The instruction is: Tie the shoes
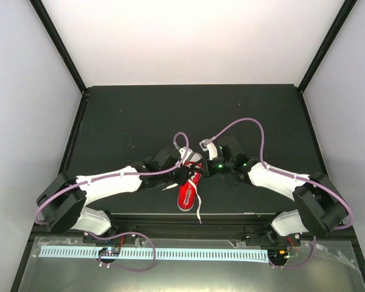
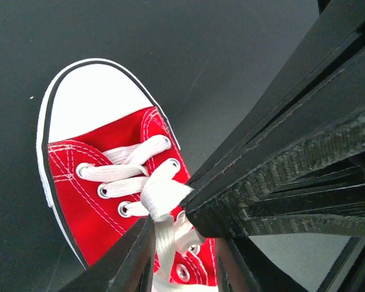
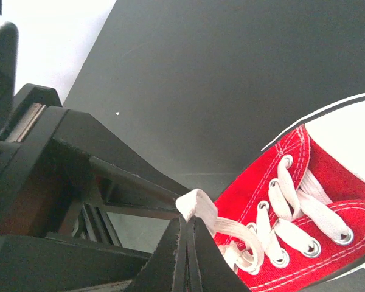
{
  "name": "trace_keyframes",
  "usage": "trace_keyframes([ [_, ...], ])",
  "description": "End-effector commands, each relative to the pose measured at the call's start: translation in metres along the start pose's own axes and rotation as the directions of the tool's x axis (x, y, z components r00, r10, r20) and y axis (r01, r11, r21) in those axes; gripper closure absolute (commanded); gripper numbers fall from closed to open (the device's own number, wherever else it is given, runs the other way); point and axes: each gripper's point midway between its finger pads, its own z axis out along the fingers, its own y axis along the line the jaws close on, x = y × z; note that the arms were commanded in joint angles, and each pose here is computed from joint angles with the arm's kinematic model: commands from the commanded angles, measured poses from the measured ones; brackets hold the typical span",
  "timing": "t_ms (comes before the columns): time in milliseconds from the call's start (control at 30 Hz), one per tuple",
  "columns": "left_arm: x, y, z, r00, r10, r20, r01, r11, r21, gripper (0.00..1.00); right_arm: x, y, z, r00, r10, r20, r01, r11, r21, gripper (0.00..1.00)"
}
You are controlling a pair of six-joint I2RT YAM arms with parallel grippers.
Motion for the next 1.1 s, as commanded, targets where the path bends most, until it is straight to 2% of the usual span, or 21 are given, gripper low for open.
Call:
trace_keyframes([
  [0, -0.014, 0.002, 0.005, 0.999, 0.018, 0.046, -0.017, 1.0, -0.016, 0.74, -0.002, 0.005, 0.0, 1.0, -0.004, 0.009, 0.004, 1.0, -0.011, 0.98],
  [233, -0.013, 0.003, 0.003, 0.999, 0.01, 0.045, -0.009, 1.0, -0.019, 0.97, -0.003, 0.003, -0.001, 1.0, -0.009, 0.011, 0.009, 1.0, 0.0, 0.98],
  [300, -0.01, 0.004, 0.002, 0.999, 0.007, 0.048, -0.006, 1.0, -0.018, 0.98, -0.003, 0.001, -0.002, 1.0, -0.009, 0.013, 0.009, 1.0, 0.014, 0.92],
  [333, -0.009, 0.004, 0.002, 0.999, 0.004, 0.045, -0.003, 1.0, -0.019, 0.98, -0.002, 0.001, -0.002, 1.0, -0.01, 0.014, 0.01, 1.0, 0.017, 0.87],
  [467, -0.001, 0.005, 0.003, 0.999, -0.013, 0.034, 0.013, 1.0, -0.008, 0.98, 0.007, 0.001, -0.011, 1.0, -0.017, 0.023, 0.016, 1.0, 0.023, 0.39],
  [533, 0.0, 0.003, 0.003, 0.999, -0.024, 0.036, 0.023, 1.0, 0.005, 0.98, 0.014, 0.002, -0.017, 0.999, -0.025, 0.028, 0.024, 0.999, 0.02, 0.28],
  [600, 0.0, 0.002, 0.002, 0.999, -0.028, 0.039, 0.028, 1.0, 0.015, 0.99, 0.023, 0.002, -0.023, 0.999, -0.028, 0.035, 0.027, 0.999, 0.018, 0.23],
  [700, -0.001, 0.001, 0.0, 0.998, -0.036, 0.045, 0.035, 0.999, 0.022, 0.99, 0.039, -0.004, -0.031, 0.998, -0.019, 0.057, 0.017, 0.999, 0.026, 0.21],
  [833, -0.003, -0.002, -0.004, 0.997, -0.044, 0.06, 0.042, 0.999, 0.035, 0.98, 0.069, -0.009, -0.032, 0.998, 0.019, 0.066, -0.018, 1.0, -0.021, 0.24],
  [1067, 0.001, -0.002, -0.002, 0.998, -0.043, 0.042, 0.042, 0.998, 0.04, 0.98, 0.097, -0.009, -0.016, 0.999, 0.041, 0.004, -0.041, 0.995, -0.095, 0.41],
])
